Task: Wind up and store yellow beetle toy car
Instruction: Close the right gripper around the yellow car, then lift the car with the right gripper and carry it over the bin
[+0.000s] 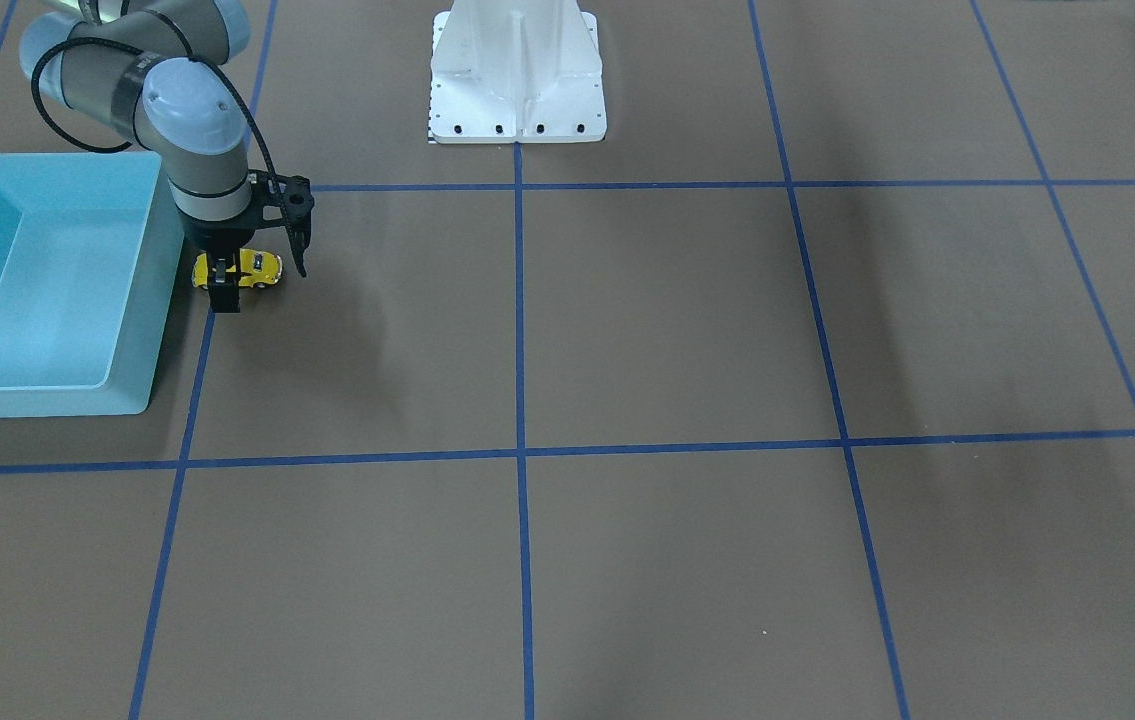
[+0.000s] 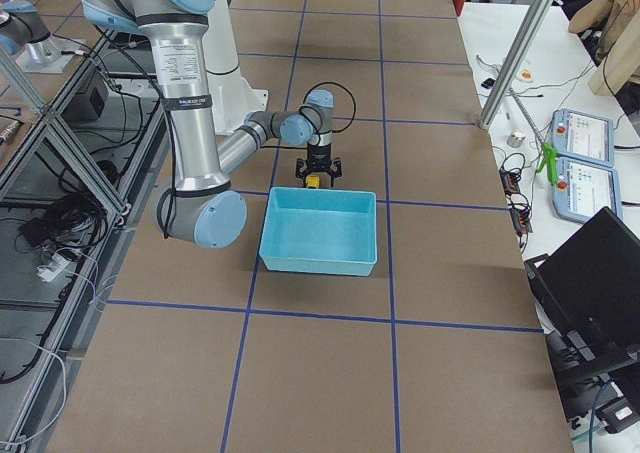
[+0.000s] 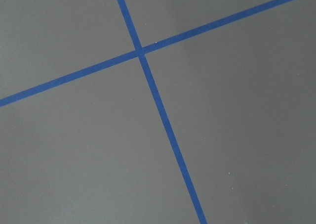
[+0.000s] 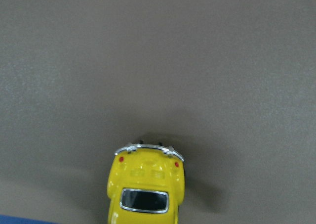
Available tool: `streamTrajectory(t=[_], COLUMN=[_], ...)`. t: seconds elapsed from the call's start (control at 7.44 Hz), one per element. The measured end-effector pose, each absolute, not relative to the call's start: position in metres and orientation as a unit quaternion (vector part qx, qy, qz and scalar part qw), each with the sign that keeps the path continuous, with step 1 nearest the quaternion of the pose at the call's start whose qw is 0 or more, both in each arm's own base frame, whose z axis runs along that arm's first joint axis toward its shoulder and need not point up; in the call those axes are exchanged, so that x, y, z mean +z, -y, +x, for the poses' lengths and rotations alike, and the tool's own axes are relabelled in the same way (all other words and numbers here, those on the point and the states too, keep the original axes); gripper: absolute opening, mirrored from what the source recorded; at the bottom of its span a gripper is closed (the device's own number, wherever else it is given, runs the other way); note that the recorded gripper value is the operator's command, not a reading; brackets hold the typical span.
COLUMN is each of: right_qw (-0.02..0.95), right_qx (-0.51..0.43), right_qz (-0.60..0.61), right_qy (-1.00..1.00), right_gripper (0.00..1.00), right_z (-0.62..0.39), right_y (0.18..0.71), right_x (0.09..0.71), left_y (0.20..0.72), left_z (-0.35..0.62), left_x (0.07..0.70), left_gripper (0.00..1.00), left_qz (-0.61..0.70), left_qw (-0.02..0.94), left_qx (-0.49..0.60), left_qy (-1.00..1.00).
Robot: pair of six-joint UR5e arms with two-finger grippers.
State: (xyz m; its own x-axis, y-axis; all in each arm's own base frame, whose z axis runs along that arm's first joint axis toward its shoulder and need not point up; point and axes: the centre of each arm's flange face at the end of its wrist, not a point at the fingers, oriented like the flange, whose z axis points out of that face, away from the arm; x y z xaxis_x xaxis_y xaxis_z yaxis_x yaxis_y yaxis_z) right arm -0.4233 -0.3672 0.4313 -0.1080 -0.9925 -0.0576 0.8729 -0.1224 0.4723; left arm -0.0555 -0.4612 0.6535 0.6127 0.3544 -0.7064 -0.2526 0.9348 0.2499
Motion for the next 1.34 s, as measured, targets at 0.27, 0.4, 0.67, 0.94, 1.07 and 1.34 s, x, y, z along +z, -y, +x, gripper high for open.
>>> streamTrajectory(t=[0.27, 0.4, 0.67, 0.94, 1.07, 1.34], right_qw=[0.642, 0.642, 0.643, 0.638, 0.640, 0.643], right_qx=[-0.728, -0.727, -0.726, -0.728, -0.723, -0.711], right_qz=[0.180, 0.180, 0.182, 0.186, 0.189, 0.203], right_qy=[0.162, 0.163, 0.164, 0.167, 0.178, 0.200], right_gripper=[0.51, 0.15, 0.00, 0.00, 0.00, 0.00], right_z=[-0.423, -0.421, -0.415, -0.406, -0.398, -0.359], right_y=[0.365, 0.367, 0.371, 0.380, 0.390, 0.421], right_x=[0.435, 0.435, 0.433, 0.429, 0.423, 0.397], left_y=[0.461, 0.461, 0.461, 0.461, 0.461, 0.461], left_z=[-0.055, -0.055, -0.055, -0.056, -0.056, -0.057], left_x=[0.653, 0.653, 0.653, 0.653, 0.653, 0.651], left_gripper=[1.00, 1.00, 1.00, 1.00, 1.00, 1.00], left_qz=[0.063, 0.063, 0.063, 0.064, 0.064, 0.066], left_qw=[0.896, 0.896, 0.896, 0.895, 0.895, 0.895], left_qx=[0.169, 0.169, 0.170, 0.170, 0.170, 0.171], left_qy=[-0.406, -0.406, -0.406, -0.406, -0.406, -0.406])
